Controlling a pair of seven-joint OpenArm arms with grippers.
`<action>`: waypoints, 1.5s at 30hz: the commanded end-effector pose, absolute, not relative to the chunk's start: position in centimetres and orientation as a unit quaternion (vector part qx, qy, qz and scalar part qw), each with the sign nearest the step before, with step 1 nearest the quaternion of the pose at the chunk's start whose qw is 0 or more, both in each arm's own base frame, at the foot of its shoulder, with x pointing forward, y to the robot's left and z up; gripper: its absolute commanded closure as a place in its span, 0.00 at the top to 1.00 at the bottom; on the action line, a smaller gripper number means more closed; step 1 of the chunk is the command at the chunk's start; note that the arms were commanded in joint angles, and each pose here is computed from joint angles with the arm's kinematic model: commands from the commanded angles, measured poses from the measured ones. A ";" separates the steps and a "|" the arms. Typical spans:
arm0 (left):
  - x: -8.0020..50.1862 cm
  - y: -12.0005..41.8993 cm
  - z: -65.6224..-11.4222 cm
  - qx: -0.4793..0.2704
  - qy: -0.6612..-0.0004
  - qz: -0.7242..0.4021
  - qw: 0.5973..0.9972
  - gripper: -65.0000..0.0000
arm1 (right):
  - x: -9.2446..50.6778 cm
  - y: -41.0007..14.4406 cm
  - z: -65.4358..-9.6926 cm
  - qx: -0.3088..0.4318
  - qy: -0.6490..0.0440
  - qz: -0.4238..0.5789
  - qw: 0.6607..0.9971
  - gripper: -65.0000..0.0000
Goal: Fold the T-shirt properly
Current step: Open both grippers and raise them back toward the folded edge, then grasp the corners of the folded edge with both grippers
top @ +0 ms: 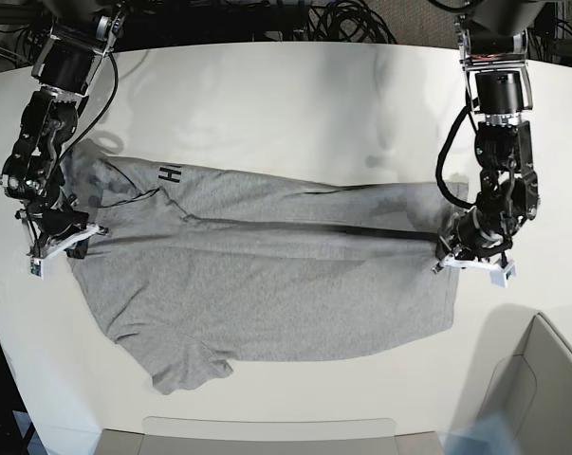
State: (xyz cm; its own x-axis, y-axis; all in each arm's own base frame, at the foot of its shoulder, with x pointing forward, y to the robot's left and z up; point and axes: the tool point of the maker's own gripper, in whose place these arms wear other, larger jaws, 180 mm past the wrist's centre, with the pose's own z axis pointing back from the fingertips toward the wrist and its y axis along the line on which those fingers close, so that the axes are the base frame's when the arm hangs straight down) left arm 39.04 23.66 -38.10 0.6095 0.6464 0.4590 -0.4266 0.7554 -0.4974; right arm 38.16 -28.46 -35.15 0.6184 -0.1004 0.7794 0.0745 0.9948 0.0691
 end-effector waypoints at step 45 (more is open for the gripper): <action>33.9 23.6 -34.5 -0.133 -0.400 0.229 0.877 0.34 | 24.0 -34.5 -33.1 0.081 -0.425 -0.216 0.875 0.45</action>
